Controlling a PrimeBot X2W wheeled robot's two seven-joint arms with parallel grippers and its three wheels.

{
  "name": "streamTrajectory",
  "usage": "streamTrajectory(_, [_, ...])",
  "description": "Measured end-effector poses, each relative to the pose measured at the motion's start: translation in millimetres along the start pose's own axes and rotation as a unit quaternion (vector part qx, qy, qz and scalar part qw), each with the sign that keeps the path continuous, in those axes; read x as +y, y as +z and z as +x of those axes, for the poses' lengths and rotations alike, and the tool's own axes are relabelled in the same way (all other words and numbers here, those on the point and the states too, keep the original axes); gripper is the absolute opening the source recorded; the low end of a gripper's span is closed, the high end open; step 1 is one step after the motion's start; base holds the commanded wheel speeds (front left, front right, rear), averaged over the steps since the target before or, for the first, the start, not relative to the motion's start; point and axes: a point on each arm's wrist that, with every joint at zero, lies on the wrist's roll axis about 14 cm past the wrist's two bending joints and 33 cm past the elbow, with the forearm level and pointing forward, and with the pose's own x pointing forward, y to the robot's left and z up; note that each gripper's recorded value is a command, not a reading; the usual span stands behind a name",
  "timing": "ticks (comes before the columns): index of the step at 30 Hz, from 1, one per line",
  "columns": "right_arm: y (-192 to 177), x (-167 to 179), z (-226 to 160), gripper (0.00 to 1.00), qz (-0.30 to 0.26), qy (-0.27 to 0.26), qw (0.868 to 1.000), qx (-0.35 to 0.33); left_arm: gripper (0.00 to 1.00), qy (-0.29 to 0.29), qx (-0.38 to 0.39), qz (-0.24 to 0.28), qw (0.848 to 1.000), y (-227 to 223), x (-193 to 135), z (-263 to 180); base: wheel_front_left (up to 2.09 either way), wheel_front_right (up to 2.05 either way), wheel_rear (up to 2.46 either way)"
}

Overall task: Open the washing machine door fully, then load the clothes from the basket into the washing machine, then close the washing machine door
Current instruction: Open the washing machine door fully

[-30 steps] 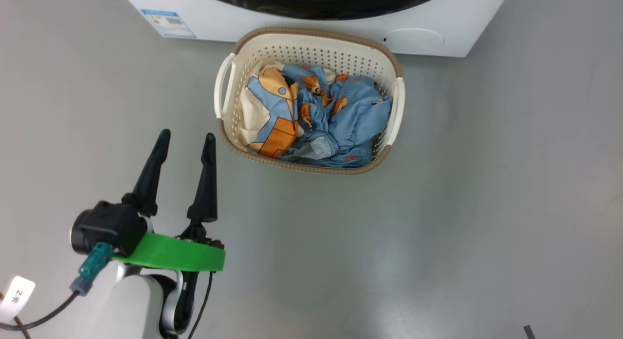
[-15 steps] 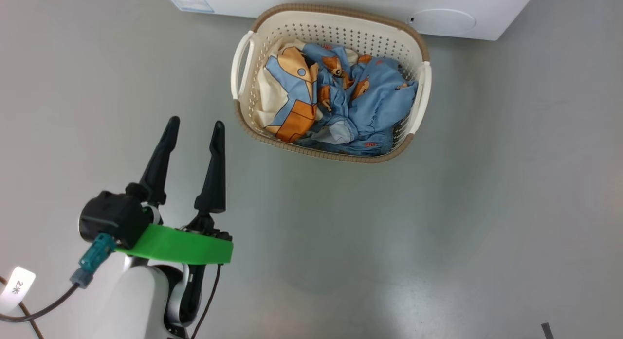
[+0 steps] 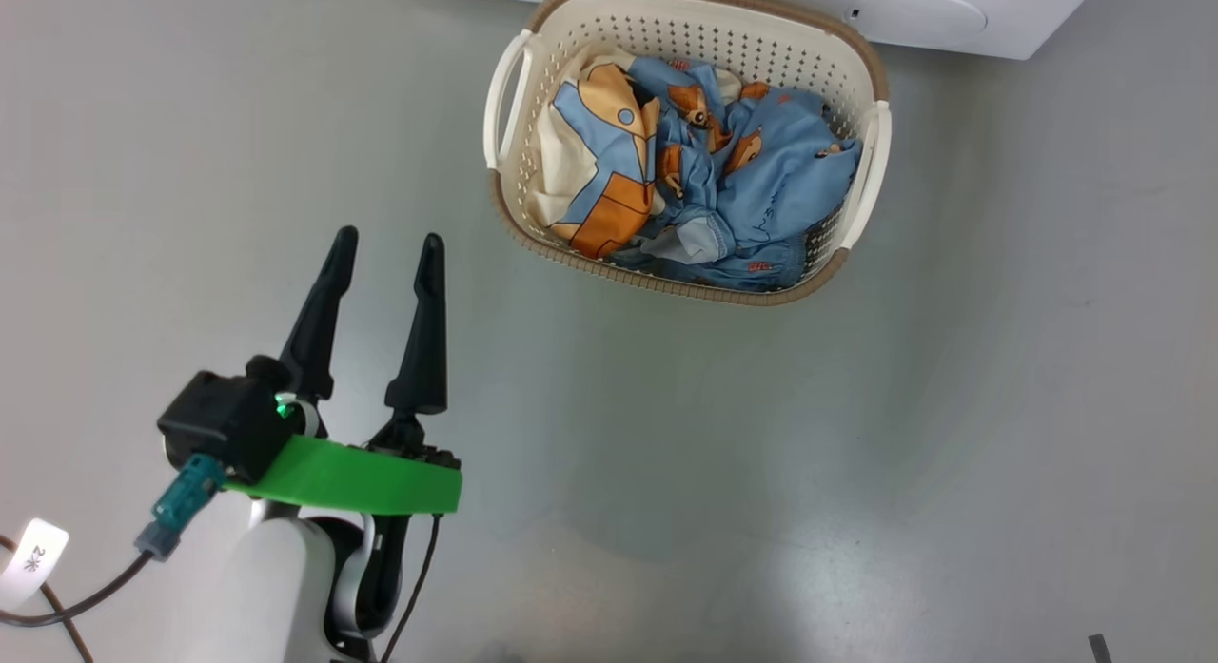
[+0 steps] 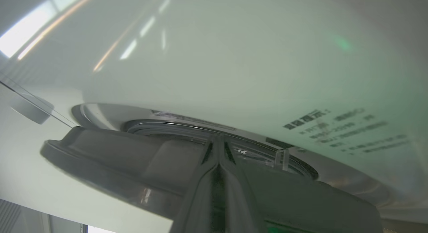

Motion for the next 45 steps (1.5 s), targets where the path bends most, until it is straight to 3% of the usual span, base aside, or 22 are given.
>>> streamTrajectory(17, [-29, 13, -18, 0.00, -0.025, -0.015, 0.997, 0.068, 1.00, -0.007, -0.023, -0.009, 1.000, 20, -9, -4, 0.00, 0.00, 0.00])
streamTrajectory(45, [-158, 71, -122, 0.00, -0.034, 0.007, 0.980, 0.194, 1.00, 0.024, -0.063, -0.010, 0.998, 61, -1, -94, 0.00, 0.00, 0.00])
